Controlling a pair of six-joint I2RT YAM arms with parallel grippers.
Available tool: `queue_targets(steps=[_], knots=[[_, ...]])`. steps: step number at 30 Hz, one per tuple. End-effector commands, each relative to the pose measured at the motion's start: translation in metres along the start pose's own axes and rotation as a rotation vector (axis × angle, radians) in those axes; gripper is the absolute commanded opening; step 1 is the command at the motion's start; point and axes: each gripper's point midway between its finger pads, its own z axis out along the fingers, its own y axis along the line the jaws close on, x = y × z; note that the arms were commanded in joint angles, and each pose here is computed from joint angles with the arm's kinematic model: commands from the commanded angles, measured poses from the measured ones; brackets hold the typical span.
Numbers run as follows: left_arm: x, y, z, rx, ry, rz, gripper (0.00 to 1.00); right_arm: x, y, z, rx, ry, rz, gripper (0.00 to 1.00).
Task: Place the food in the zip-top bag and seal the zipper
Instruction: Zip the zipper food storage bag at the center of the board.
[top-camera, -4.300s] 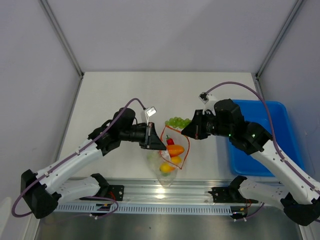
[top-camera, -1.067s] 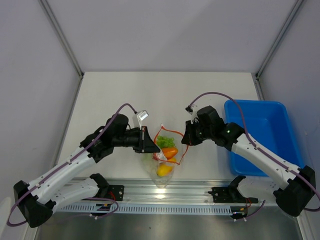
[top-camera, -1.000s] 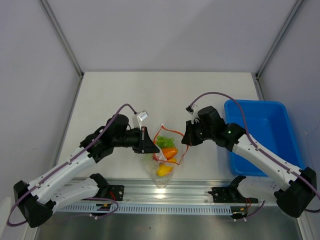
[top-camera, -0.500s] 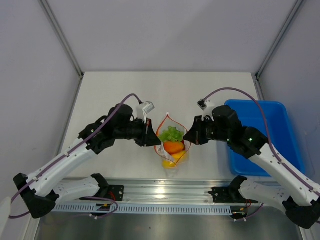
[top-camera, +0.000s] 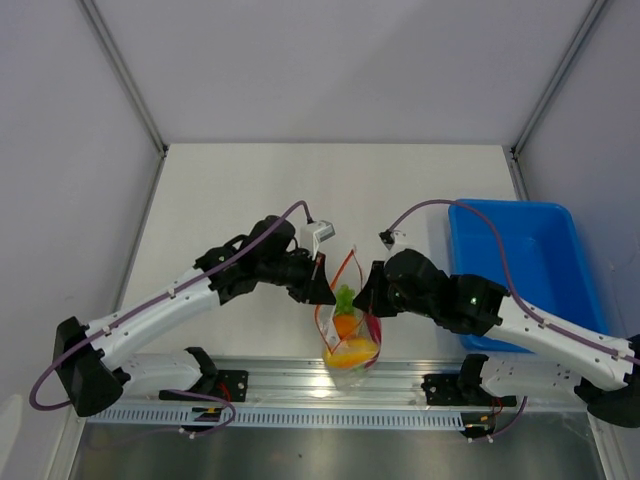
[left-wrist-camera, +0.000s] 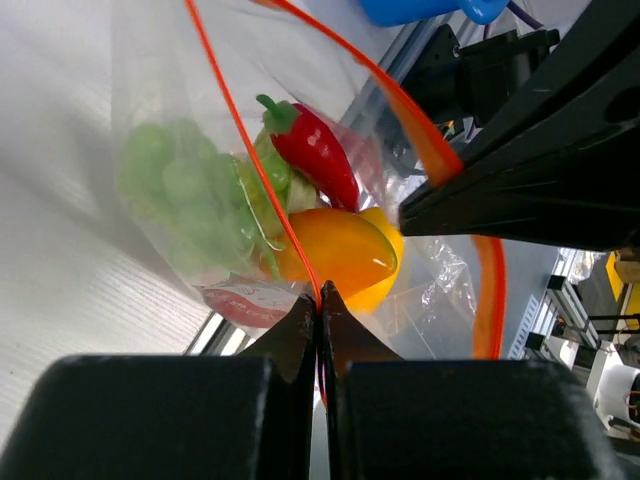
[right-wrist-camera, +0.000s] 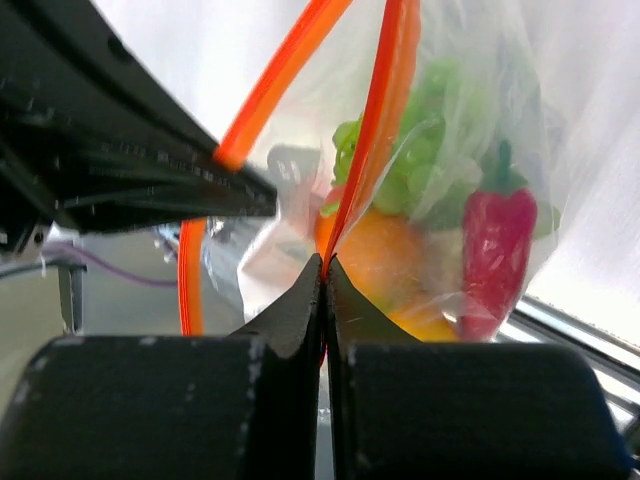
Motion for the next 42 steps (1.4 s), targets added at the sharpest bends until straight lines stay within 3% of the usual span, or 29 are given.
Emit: queue_targets(steps=[1, 3, 10, 13, 19, 24, 30, 33, 42], knots=[[-0.015, -0.020, 0.000, 0.105, -0.068, 0.077, 0.03, -0.027, 0.004, 0.007, 0.030, -0.152, 0.111, 0.00], [-0.011, -0.019, 0.003, 0.118, -0.058, 0.064, 0.06, -0.026, 0.004, 0.012, 0.031, -0.155, 0.121, 0.00], [0.003, -0.030, -0.003, 0.216, -0.096, 0.054, 0.60, -0.032, 0.009, 0.013, 0.043, -0.180, 0.152, 0.00], [0.001, -0.041, -0.012, 0.272, -0.135, 0.074, 0.76, -0.034, 0.013, 0.014, 0.060, -0.180, 0.166, 0.00], [-0.005, -0.051, -0.023, 0.302, -0.195, 0.089, 0.89, -0.034, 0.022, 0.016, 0.076, -0.186, 0.162, 0.00], [-0.003, -0.052, -0.024, 0.291, -0.195, 0.092, 0.91, -0.038, 0.020, 0.015, 0.113, -0.208, 0.195, 0.00], [-0.001, -0.032, -0.007, 0.101, -0.162, 0.118, 0.91, -0.047, 0.028, 0.012, 0.134, -0.219, 0.275, 0.00], [0.002, -0.039, 0.002, 0.085, -0.148, 0.143, 0.91, -0.047, 0.032, 0.017, 0.149, -0.206, 0.280, 0.00], [-0.006, -0.031, 0.008, -0.038, -0.225, 0.112, 0.88, -0.044, 0.037, 0.021, 0.147, -0.189, 0.325, 0.00]])
